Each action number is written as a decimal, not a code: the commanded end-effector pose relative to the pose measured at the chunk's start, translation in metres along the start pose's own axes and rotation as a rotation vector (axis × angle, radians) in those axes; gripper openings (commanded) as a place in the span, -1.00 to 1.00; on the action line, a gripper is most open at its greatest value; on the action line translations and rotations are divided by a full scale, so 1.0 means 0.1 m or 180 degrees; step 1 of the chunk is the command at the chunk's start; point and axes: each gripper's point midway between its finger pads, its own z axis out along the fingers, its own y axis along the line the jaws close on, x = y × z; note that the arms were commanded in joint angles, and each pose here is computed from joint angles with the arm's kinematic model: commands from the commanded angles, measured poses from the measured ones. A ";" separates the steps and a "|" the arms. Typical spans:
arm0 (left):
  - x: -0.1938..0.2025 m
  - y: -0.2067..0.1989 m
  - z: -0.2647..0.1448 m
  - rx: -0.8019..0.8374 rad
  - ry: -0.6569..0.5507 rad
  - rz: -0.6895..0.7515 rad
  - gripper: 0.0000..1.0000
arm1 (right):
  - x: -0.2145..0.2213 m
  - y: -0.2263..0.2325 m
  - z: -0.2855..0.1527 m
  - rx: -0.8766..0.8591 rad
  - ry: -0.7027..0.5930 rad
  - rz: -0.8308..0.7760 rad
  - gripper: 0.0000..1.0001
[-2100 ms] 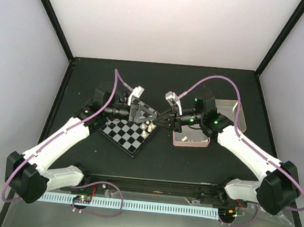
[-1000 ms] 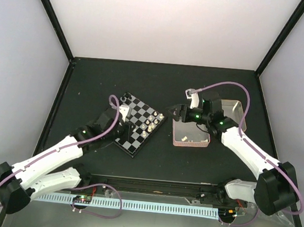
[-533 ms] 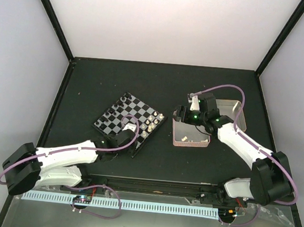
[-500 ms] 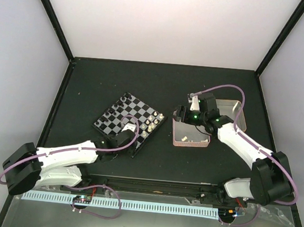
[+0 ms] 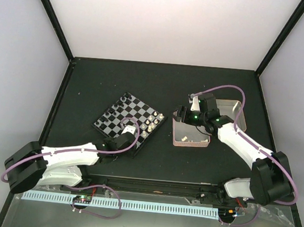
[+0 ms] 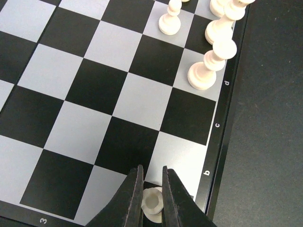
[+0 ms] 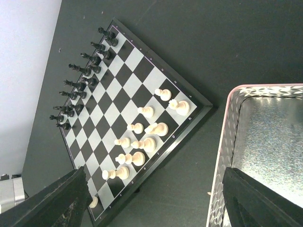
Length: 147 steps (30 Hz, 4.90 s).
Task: Set up the chess pieces on the board
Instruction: Place the chess piece on the chessboard, then adjust the storage box at the center of the board.
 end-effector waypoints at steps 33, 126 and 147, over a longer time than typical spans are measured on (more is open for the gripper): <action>0.10 0.01 -0.03 0.0040 0.0040 -0.0087 -0.53 | -0.01 -0.03 0.07 -0.0047 -0.0045 0.0038 0.56; -1.18 -0.05 -0.71 0.0956 -0.0633 -0.0428 0.39 | 0.31 -1.39 0.05 0.2248 0.1346 -0.0988 -0.81; -1.20 -0.18 -0.63 0.1108 -0.0445 -0.0405 0.38 | 0.56 -1.69 -0.63 0.3014 0.0139 0.0484 -0.93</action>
